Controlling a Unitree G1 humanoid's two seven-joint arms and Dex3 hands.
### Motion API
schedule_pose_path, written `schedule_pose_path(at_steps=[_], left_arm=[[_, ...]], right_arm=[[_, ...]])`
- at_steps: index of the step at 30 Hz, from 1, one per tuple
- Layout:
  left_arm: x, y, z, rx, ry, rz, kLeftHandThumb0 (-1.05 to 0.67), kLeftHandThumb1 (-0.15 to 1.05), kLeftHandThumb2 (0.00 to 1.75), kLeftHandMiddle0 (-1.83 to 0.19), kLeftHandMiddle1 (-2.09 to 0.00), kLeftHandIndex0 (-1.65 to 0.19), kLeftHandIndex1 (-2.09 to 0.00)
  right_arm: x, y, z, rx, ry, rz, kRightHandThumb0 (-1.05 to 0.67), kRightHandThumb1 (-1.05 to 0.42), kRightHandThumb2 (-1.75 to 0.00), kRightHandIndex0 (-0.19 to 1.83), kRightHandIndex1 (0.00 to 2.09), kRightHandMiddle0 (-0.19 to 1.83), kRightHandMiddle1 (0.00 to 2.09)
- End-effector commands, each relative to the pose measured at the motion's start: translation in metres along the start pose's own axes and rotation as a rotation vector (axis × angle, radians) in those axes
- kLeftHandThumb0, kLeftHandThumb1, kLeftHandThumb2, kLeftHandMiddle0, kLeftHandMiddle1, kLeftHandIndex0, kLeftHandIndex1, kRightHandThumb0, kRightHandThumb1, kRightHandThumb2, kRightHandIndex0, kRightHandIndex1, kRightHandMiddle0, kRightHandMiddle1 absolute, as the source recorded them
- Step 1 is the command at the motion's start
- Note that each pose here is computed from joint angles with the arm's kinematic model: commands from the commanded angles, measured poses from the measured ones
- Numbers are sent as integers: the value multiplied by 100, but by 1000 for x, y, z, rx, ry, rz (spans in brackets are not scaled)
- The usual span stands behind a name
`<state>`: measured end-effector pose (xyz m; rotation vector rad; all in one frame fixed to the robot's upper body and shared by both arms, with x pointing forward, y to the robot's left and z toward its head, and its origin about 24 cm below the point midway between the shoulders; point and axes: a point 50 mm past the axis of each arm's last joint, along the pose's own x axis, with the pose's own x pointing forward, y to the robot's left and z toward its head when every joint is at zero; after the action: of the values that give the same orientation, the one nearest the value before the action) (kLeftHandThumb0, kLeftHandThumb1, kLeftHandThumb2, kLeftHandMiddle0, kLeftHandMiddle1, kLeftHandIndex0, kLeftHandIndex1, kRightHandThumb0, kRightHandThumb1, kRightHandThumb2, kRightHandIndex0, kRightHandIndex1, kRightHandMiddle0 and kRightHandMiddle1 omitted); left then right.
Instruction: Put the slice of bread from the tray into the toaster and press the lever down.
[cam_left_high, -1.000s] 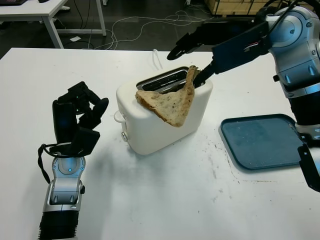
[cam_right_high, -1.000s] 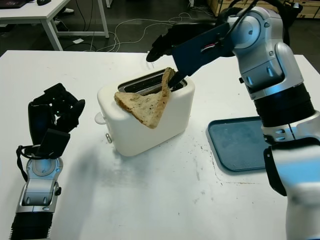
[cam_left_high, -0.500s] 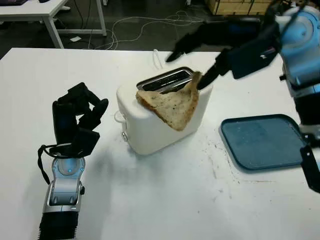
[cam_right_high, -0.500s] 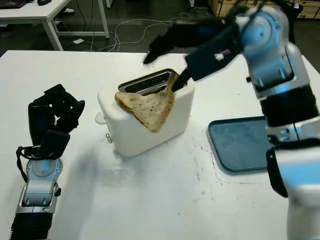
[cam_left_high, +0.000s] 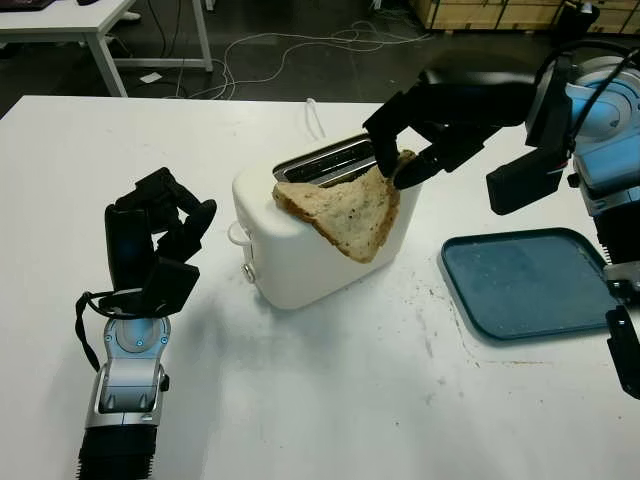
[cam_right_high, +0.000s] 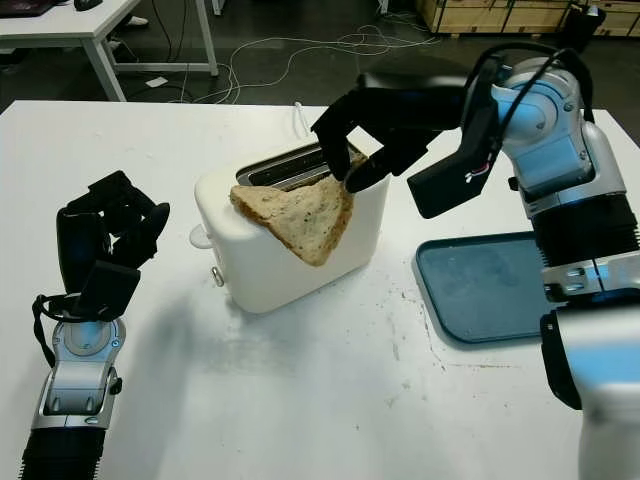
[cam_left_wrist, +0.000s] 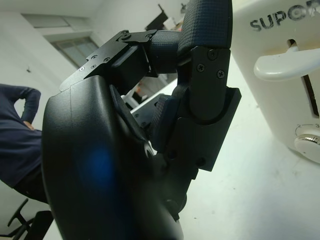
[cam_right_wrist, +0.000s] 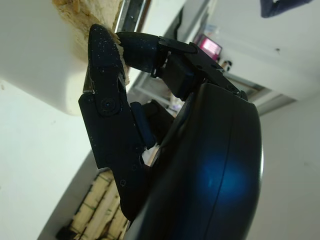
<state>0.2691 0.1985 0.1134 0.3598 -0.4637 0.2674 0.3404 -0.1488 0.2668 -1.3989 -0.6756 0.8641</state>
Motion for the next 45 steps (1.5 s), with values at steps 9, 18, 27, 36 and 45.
schedule_pose_path(at_steps=[9, 18, 27, 36, 45], left_arm=[[0, -1, 2, 0, -8, 2, -79, 92, 34, -131, -165, -105, -169], [1, -3, 2, -13, -8, -12, -79, 92, 33, -131, -164, -106, -168], [1, -3, 2, -5, -17, -9, -79, 92, 34, -131, -164, -106, -165], [0, -2, 1, -14, -13, -14, -78, 92, 34, -130, -166, -105, -168], [1, -2, 2, -15, -16, -14, -78, 92, 34, -130, -165, -105, -168]], right_arm=[[-20, 4, -5, -293, -1, -390, -47, -92, -11, 105, 175, 82, 174], [3, -12, -29, -184, 170, -638, -34, -92, -16, 109, 174, 84, 165], [35, 2, -41, 3, 231, -705, -52, -92, -42, 111, 175, 81, 174], [6, 10, -49, -46, 223, -654, -69, -92, -9, 71, 146, 70, 116], [-55, 43, -20, -254, 73, -646, -77, -81, 0, 53, 42, 68, 1]])
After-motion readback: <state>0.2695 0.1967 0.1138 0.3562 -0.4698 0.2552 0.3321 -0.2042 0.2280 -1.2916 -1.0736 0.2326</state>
